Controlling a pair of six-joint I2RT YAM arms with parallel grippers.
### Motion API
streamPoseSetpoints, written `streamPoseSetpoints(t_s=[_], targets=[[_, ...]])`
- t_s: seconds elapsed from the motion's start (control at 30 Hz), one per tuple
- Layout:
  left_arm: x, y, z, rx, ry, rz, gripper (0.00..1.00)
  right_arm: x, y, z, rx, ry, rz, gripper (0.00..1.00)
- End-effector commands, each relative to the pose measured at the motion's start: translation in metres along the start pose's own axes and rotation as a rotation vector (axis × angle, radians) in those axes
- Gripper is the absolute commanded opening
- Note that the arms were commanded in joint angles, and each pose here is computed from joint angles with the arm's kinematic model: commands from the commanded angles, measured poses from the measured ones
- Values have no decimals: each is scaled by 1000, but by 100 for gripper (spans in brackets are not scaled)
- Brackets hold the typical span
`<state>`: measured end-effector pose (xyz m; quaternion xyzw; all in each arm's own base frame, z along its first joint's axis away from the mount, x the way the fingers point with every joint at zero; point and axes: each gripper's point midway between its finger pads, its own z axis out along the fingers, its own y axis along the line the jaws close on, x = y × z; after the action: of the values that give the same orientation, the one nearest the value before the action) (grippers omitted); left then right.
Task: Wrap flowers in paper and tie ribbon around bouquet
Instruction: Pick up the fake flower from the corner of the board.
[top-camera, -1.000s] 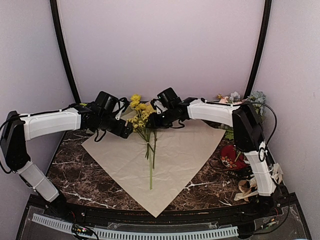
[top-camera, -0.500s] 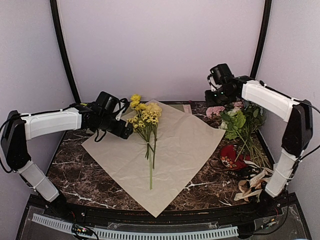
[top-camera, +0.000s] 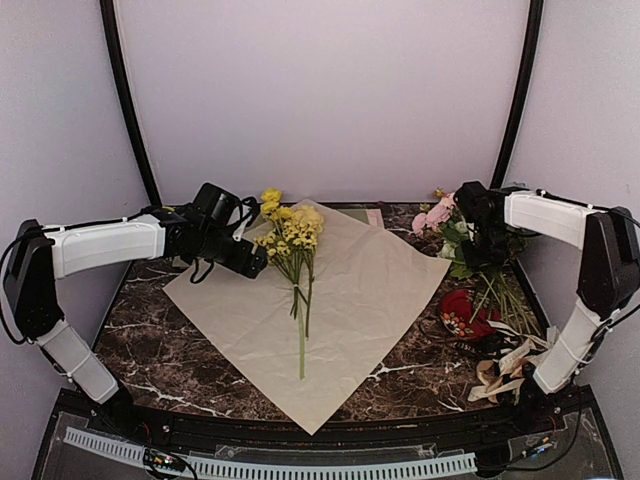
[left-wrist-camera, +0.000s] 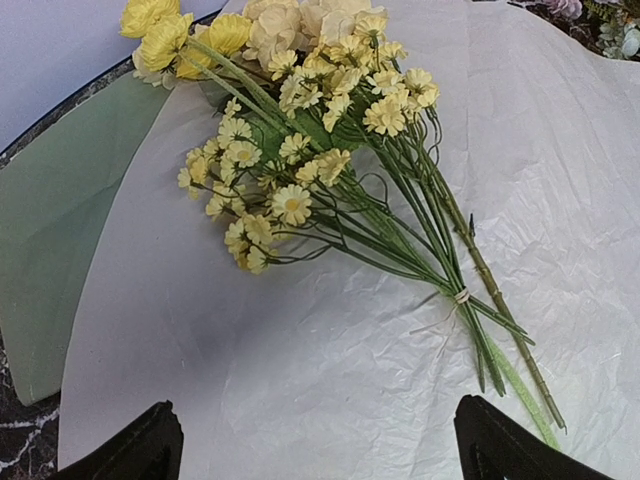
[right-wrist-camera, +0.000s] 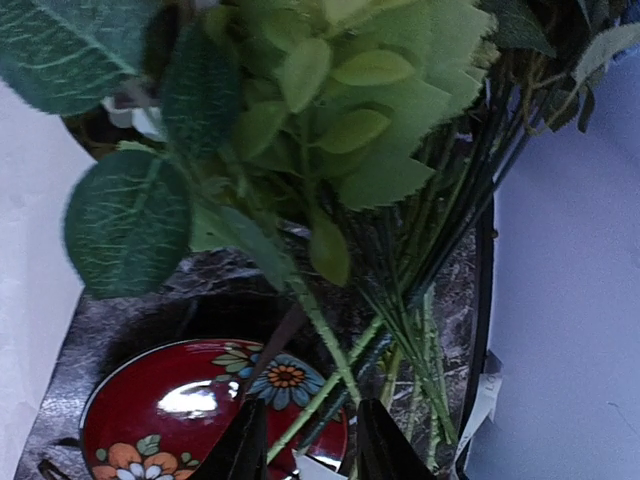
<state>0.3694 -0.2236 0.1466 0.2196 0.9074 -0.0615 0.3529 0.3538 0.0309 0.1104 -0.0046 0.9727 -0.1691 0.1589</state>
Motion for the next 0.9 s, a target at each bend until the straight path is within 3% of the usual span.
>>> streamPoseSetpoints(t_s=[0.0,0.27,0.47,0.6,0.67,0.8,0.87], targets=[[-5,0,-3,12,3,-7,98,-3,-23,6,77,-16,12,31],[-5,1,-3,4,1,-5,98,-10,-35,31,117,7,23,29],[-4,-1,-1,11,9,-2,98,-30,-42,11,19,-114,120,25],[-4,-1,0,11,12,-2,98,-39,-73,6,-58,-216,305,24],[-4,-1,0,17,11,-4,98,-41,-86,11,-91,-249,388,26],[-3,-1,2,15,16,-1,98,-50,-95,23,-177,-280,475,43],[-2,-1,2,14,22,0,98,-54,-98,33,-204,-280,502,46]])
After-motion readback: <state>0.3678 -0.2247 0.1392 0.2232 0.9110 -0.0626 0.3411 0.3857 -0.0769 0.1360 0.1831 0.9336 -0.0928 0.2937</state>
